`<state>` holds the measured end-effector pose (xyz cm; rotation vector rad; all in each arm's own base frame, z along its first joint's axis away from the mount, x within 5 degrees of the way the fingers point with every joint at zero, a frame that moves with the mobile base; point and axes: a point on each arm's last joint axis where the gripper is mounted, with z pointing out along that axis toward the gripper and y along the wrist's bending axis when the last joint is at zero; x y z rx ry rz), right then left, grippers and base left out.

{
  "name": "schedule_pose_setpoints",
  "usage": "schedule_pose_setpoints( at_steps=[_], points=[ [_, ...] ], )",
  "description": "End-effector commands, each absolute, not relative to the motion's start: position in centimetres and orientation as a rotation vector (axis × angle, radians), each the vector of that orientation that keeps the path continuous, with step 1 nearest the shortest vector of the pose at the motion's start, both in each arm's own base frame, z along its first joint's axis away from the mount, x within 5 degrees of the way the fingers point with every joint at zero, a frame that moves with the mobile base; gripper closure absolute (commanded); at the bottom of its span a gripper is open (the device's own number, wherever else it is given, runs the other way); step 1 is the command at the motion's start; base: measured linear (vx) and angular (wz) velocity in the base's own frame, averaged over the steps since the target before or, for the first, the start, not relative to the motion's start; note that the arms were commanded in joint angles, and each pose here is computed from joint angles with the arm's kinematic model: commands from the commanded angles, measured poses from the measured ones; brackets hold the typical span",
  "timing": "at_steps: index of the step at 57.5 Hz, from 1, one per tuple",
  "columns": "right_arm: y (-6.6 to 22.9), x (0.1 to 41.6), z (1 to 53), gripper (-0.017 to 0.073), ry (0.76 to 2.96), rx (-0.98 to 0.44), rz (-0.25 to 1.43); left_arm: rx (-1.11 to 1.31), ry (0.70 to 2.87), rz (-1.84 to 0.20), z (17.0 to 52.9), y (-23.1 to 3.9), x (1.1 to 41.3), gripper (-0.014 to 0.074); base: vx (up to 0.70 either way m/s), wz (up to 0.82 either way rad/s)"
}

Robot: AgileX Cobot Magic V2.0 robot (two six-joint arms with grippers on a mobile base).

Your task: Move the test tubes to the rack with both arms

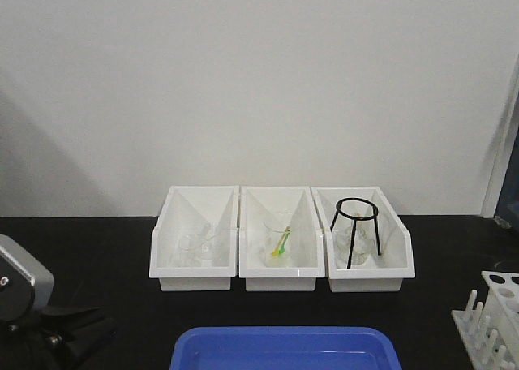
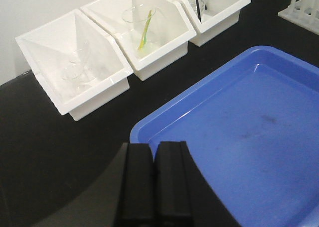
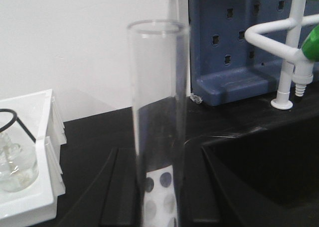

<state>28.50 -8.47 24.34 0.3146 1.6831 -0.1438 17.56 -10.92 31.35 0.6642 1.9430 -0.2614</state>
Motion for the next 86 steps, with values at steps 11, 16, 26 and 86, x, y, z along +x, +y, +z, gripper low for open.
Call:
schedule_pose_setpoints(
  at_steps=[11,16,26,86],
  points=[
    [-10.9,30.0,27.5,0.0566,1.5,0.163,-0.019,0.609,1.812,-0.303,33.4,-11.1,17.7,0.0614,0.0,0.0],
    [-11.0,30.5,27.4,0.0566,1.506,0.12,0.014,0.592,1.809,-0.317,33.5,-11.1,17.7,0.0614,0.0,0.0],
    [-11.1,31.6,26.9,0.0566,1.529,0.068,0.041,0.583,1.799,-0.324,33.6,-11.1,17.8,0.0614,0.0,0.0],
    [-11.3,34.0,18.5,0.0564,1.672,0.012,0.148,0.578,1.787,-0.329,33.7,-11.1,17.8,0.0614,0.0,0.0]
  ],
)
